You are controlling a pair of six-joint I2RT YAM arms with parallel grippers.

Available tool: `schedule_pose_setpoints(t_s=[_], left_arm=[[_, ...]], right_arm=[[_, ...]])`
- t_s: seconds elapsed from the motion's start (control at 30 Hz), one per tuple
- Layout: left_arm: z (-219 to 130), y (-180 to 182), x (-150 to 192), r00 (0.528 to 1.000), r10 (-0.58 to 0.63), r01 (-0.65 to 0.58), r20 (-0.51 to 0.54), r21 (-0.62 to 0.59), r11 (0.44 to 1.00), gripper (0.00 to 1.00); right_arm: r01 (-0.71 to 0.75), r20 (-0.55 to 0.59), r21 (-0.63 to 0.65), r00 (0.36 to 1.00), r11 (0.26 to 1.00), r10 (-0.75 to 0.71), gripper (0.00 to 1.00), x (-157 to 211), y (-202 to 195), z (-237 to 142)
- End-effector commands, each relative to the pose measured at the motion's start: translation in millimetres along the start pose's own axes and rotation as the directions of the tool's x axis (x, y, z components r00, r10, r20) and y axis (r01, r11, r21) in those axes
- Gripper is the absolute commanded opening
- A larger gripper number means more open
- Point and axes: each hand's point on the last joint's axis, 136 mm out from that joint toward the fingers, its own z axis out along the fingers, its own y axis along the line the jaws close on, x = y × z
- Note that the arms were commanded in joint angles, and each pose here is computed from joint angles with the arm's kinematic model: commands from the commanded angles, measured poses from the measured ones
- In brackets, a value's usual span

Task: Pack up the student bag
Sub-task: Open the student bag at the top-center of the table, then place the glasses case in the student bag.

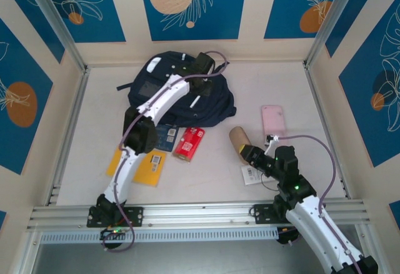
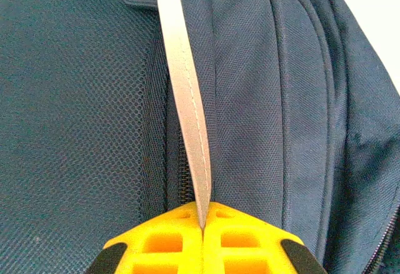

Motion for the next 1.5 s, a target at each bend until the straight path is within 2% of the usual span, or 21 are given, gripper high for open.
schedule_pose_setpoints(t_s=[0.0, 0.3, 0.47, 0.7, 0.87, 1.03, 1.27, 1.47], left_arm=[[-94, -11, -34, 0.988, 0.012, -0.026, 0.153, 0.090, 0.996, 0.00], [-189, 0, -39, 0.962, 0.040, -0.072, 0.269, 0.111, 0.991, 0.00], [-222, -3, -34, 0.945, 0.070, -0.127, 0.318, 0.161, 0.979, 0.00], [-235, -17, -20, 0.943, 0.059, -0.168, 0.328, 0.315, 0.934, 0.00], [-244, -29, -13, 0.942, 0.027, -0.189, 0.333, 0.464, 0.866, 0.00], [-257, -24, -15, 0.934, -0.009, -0.183, 0.357, 0.501, 0.846, 0.00], [-262, -22, -23, 0.932, -0.060, -0.162, 0.358, 0.558, 0.814, 0.00], [-267, -14, -34, 0.924, -0.107, -0.139, 0.367, 0.584, 0.799, 0.00]], right_arm=[[0.063, 0.040, -0.071, 0.997, 0.996, -0.060, 0.31, -16, 33, -12], [0.098, 0.102, -0.122, 0.991, 0.988, -0.086, 0.31, -40, 66, -20], [0.074, 0.051, -0.130, 0.996, 0.989, -0.068, 0.31, -44, 79, -8], [0.047, -0.062, -0.134, 0.996, 0.990, -0.056, 0.32, -46, 97, 21], [-0.004, -0.120, -0.155, 0.993, 0.988, -0.015, 0.32, -52, 109, 50], [-0.040, -0.146, -0.175, 0.989, 0.984, 0.014, 0.31, -54, 124, 82], [-0.101, -0.168, -0.127, 0.983, 0.987, 0.079, 0.31, -57, 130, 141], [-0.167, -0.271, -0.159, 0.955, 0.973, 0.120, 0.32, -30, 150, 202]])
